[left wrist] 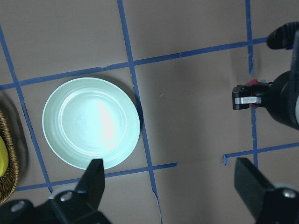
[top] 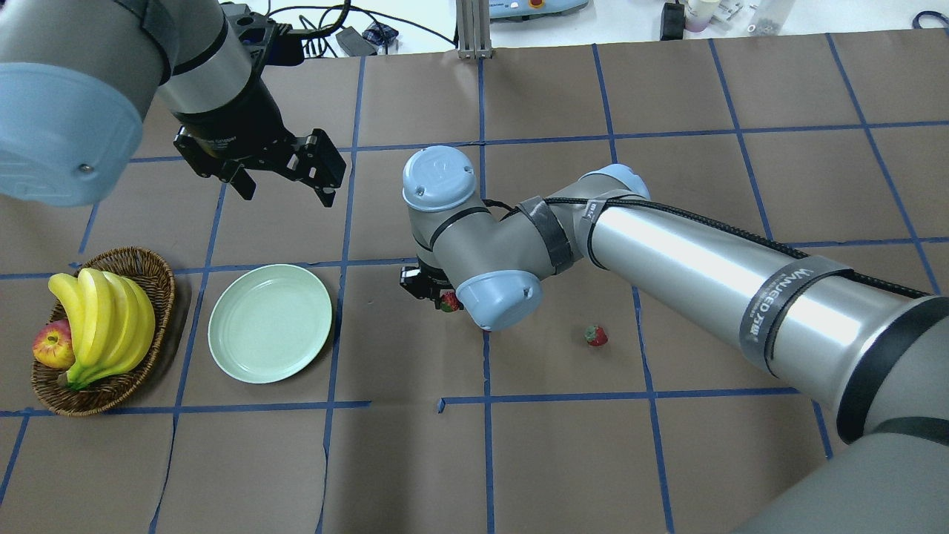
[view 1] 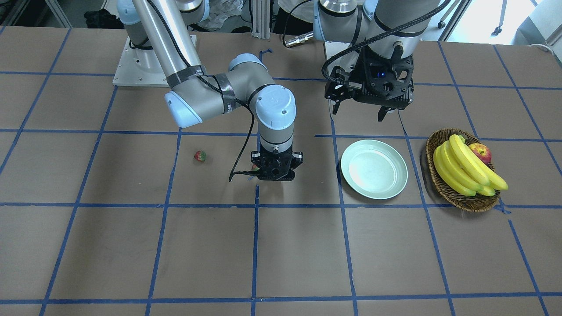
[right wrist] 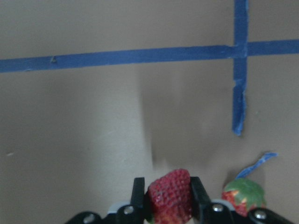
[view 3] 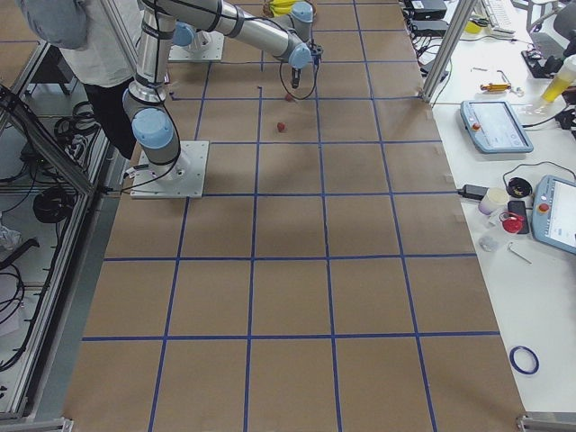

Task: Collect all strawberries into plate
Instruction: 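Set the second strawberry down beside the first with the right gripper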

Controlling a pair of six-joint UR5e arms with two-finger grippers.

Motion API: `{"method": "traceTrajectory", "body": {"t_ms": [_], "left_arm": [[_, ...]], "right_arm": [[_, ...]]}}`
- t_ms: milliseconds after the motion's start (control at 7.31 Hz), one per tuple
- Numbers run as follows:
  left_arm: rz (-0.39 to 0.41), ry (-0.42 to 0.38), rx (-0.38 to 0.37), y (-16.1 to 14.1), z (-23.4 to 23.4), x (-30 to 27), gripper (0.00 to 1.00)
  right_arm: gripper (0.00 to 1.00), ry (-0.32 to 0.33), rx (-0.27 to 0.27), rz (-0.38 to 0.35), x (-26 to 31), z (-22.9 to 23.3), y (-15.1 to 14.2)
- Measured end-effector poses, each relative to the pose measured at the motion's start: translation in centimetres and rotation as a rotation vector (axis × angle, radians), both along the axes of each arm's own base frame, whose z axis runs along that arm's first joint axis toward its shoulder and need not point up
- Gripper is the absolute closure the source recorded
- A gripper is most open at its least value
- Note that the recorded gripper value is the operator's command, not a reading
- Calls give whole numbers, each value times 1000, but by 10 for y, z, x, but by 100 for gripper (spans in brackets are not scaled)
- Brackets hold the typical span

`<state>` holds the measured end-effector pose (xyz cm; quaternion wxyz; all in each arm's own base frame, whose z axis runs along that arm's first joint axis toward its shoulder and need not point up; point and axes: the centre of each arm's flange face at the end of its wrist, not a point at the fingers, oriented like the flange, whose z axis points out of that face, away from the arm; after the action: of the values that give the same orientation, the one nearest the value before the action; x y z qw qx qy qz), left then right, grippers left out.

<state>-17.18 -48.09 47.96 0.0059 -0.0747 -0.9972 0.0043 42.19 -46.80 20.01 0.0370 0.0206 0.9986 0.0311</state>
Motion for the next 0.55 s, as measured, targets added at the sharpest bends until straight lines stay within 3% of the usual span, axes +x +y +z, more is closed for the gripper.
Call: {"method": "traceTrajectory", "body": {"t_ms": [137, 274, 547], "left_arm": [[0, 0, -1, 0, 0, 0, 0], [-1, 0, 0, 0, 0, 0, 0], [0, 0, 0, 0, 0, 0, 0]], "right_arm": [[77, -31, 18, 2, 6, -1, 3], [1, -41, 26, 3, 8, -3, 4], [0, -43, 34, 2, 8, -4, 7]]}}
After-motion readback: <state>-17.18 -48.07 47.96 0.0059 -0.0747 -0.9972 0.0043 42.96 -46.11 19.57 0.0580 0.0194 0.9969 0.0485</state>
